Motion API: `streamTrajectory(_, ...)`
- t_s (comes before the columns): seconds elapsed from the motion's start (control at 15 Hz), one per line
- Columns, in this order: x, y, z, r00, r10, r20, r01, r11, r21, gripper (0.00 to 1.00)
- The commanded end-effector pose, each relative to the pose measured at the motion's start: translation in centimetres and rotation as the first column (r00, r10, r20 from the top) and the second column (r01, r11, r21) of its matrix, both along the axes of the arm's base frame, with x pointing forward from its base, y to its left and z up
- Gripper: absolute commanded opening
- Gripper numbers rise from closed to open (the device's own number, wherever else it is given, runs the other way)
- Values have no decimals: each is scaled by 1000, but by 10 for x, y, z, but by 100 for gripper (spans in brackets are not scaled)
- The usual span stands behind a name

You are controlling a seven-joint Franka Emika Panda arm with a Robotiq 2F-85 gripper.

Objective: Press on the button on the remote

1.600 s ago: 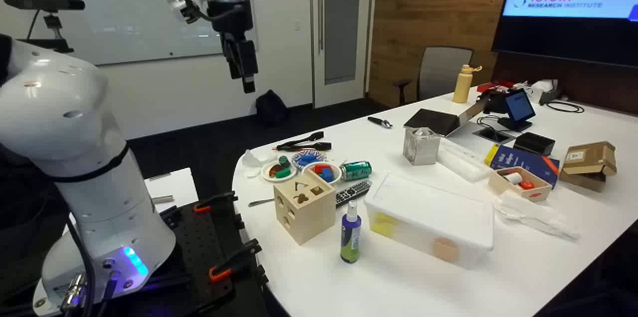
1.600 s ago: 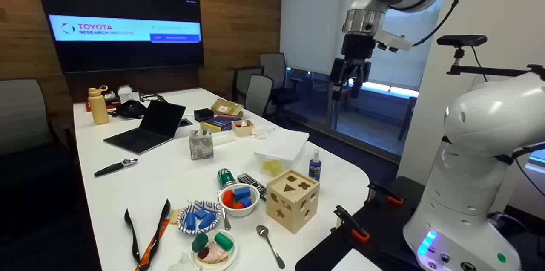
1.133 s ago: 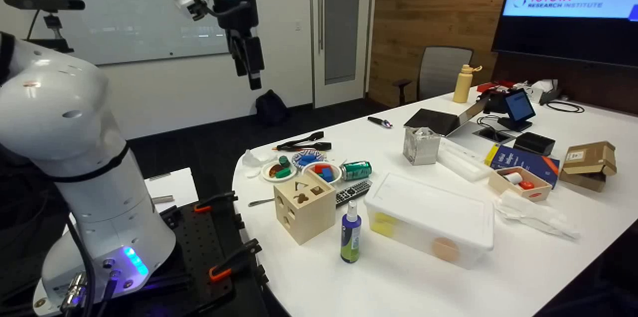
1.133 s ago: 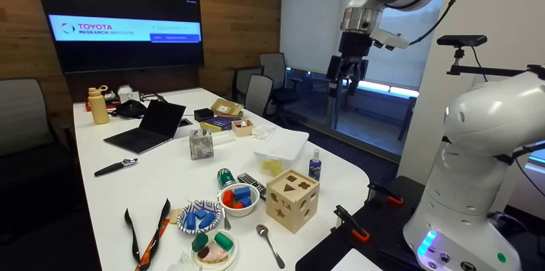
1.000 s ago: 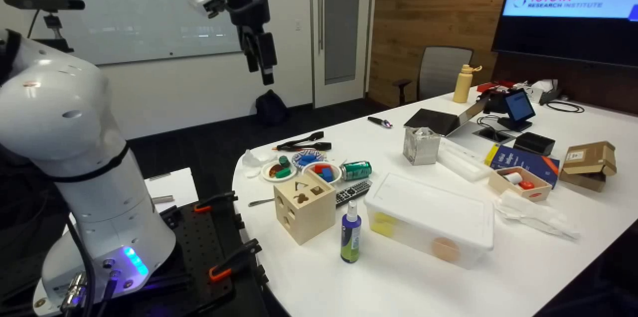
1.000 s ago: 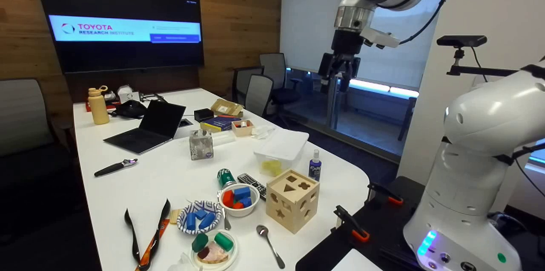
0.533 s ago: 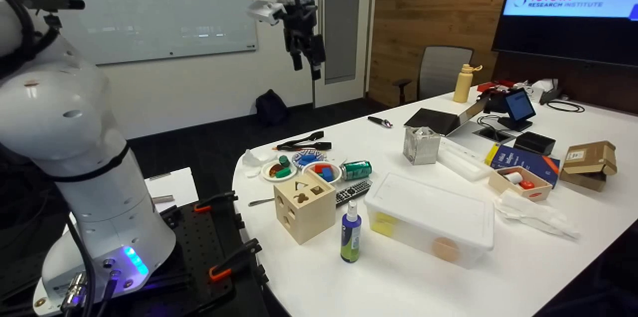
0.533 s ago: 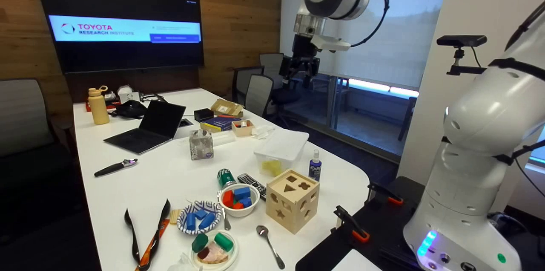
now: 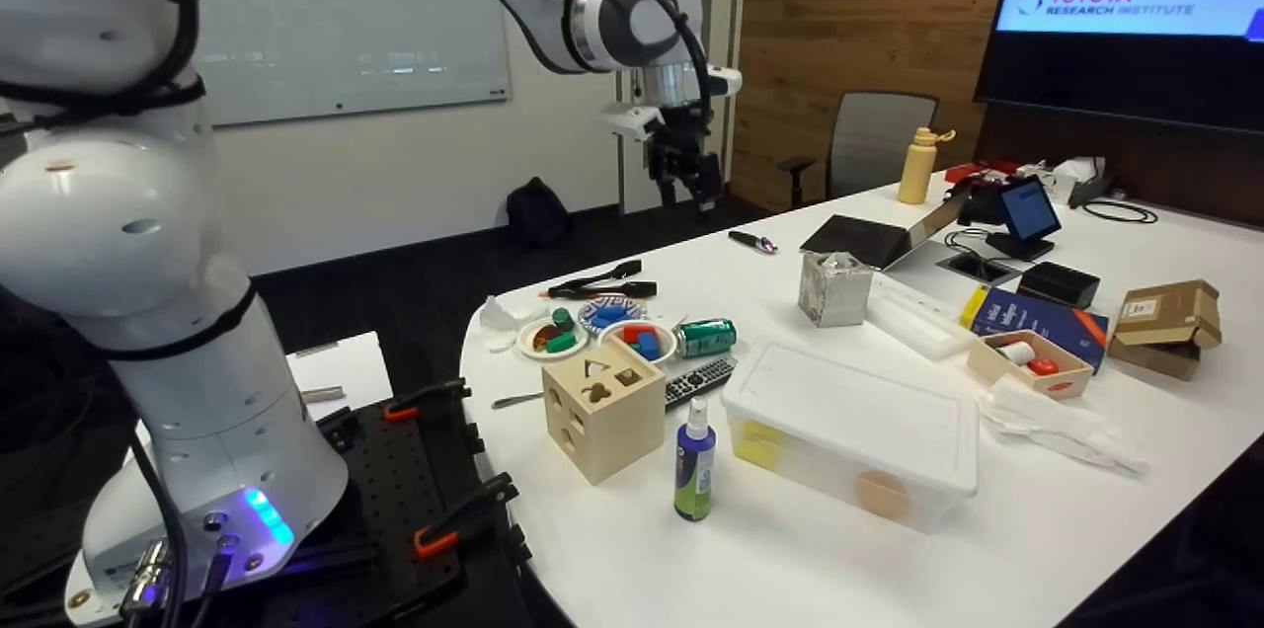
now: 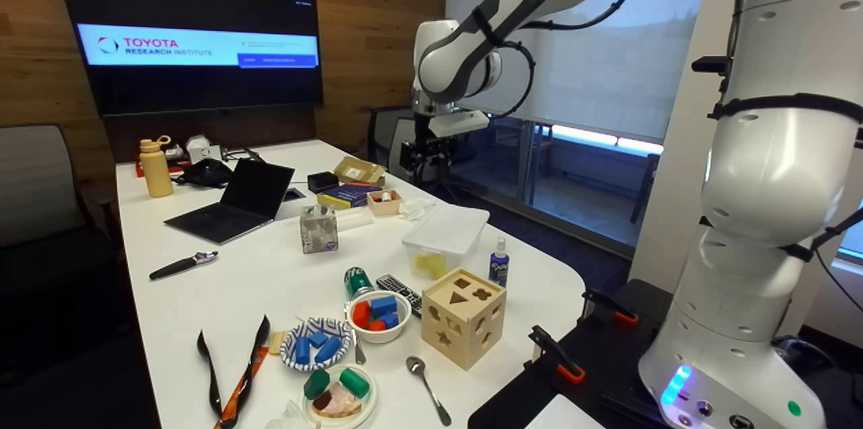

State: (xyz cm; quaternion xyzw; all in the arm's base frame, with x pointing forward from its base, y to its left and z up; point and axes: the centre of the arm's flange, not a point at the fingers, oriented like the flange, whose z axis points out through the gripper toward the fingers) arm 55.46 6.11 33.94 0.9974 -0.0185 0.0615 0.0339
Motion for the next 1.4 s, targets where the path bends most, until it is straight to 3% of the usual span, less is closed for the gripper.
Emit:
streamTrajectory(0.0,64,-1,-62,999,-41,-26,41,999,-24,100)
streamTrajectory(0.4,83,-1,-141,991,-72,-112,75,997,29,97)
streamTrajectory(0.47,82,2,-149,989,-83,-123,89,995,43,74)
streamTrajectory(0.6,79,7,-161,986,-101,-136,109,993,49,69)
streamTrajectory(1.2,70,-5,-229,963,-172,-206,196,975,103,1)
streamTrajectory(1.33,72,-4,-241,962,-179,-206,207,971,121,0)
